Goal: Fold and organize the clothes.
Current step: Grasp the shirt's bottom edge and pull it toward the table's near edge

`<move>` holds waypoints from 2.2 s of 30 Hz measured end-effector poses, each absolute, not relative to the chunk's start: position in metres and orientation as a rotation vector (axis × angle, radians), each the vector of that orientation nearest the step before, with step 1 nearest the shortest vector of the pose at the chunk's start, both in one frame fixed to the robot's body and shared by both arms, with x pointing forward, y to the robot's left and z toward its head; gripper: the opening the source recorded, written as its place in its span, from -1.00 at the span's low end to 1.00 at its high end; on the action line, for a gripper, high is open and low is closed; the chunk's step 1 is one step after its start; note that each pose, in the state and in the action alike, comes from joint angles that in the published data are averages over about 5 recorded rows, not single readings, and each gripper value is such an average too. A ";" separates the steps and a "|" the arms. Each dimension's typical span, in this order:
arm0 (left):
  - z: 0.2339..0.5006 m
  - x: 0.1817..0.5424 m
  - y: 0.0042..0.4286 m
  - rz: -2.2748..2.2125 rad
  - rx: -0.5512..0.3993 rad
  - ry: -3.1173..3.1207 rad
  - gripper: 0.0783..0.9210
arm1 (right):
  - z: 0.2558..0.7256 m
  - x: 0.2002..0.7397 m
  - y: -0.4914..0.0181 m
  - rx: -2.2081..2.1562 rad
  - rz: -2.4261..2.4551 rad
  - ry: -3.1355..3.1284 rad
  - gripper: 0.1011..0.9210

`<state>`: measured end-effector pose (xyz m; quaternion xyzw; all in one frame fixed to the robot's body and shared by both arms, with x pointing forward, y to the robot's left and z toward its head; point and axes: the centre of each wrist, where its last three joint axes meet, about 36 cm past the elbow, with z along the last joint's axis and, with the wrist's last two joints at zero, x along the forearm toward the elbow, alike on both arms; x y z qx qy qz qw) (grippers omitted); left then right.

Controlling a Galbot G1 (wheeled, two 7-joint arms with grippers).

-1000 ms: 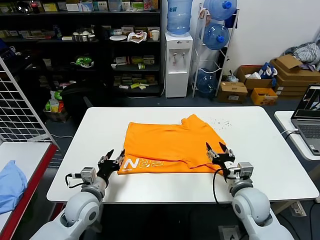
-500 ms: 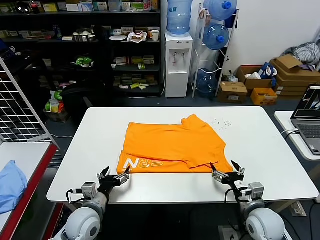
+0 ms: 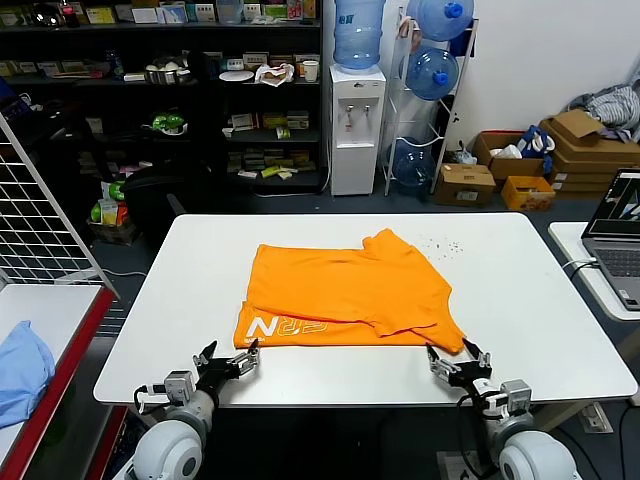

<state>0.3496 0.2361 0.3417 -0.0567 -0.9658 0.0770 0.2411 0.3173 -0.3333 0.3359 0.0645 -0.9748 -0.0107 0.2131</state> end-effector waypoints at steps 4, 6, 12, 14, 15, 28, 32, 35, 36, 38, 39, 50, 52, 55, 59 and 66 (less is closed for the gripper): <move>0.338 0.350 0.234 0.203 -0.152 -2.647 0.83 | 0.334 0.316 -0.334 0.180 -0.032 -2.704 0.20; 0.337 0.350 0.234 0.198 -0.152 -2.649 0.68 | 0.333 0.315 -0.334 0.180 -0.033 -2.703 0.06; 0.334 0.351 0.234 0.188 -0.147 -2.651 0.27 | 0.332 0.315 -0.335 0.176 -0.034 -2.701 -0.37; 0.334 0.351 0.234 0.187 -0.147 -2.651 0.13 | 0.332 0.315 -0.335 0.174 -0.034 -2.702 -0.49; 0.333 0.351 0.233 0.187 -0.147 -2.651 0.07 | 0.332 0.315 -0.335 0.174 -0.034 -2.703 -0.58; 0.336 0.345 0.225 0.202 -0.169 -2.650 -0.82 | 0.335 0.314 -0.338 0.168 -0.056 -2.716 -0.95; 0.339 0.342 0.226 0.202 -0.165 -2.651 -0.96 | 0.340 0.311 -0.340 0.157 -0.063 -2.715 -0.95; 0.345 0.340 0.228 0.202 -0.161 -2.655 -0.96 | 0.347 0.307 -0.342 0.149 -0.068 -2.708 -0.95; 0.347 0.340 0.229 0.201 -0.160 -2.657 -0.96 | 0.349 0.305 -0.343 0.147 -0.070 -2.705 -0.95; 0.352 0.338 0.232 0.197 -0.158 -2.658 -0.96 | 0.355 0.300 -0.344 0.144 -0.072 -2.697 -0.95; 0.355 0.336 0.234 0.194 -0.158 -2.659 -0.96 | 0.358 0.297 -0.344 0.143 -0.073 -2.693 -0.95; 0.386 0.307 0.248 0.163 -0.184 -2.627 -0.96 | 0.386 0.259 -0.342 0.116 -0.079 -2.602 -0.95; 0.390 0.299 0.248 0.164 -0.195 -2.616 -0.96 | 0.389 0.252 -0.340 0.110 -0.081 -2.584 -0.95; 0.393 0.285 0.245 0.172 -0.213 -2.597 -0.96 | 0.393 0.242 -0.338 0.098 -0.083 -2.560 -0.95; 0.396 0.270 0.242 0.179 -0.237 -2.568 -0.94 | 0.398 0.234 -0.335 0.085 -0.078 -2.539 -0.94; 0.402 0.258 0.243 0.173 -0.250 -2.555 -0.55 | 0.410 0.231 -0.334 0.087 -0.031 -2.550 -0.50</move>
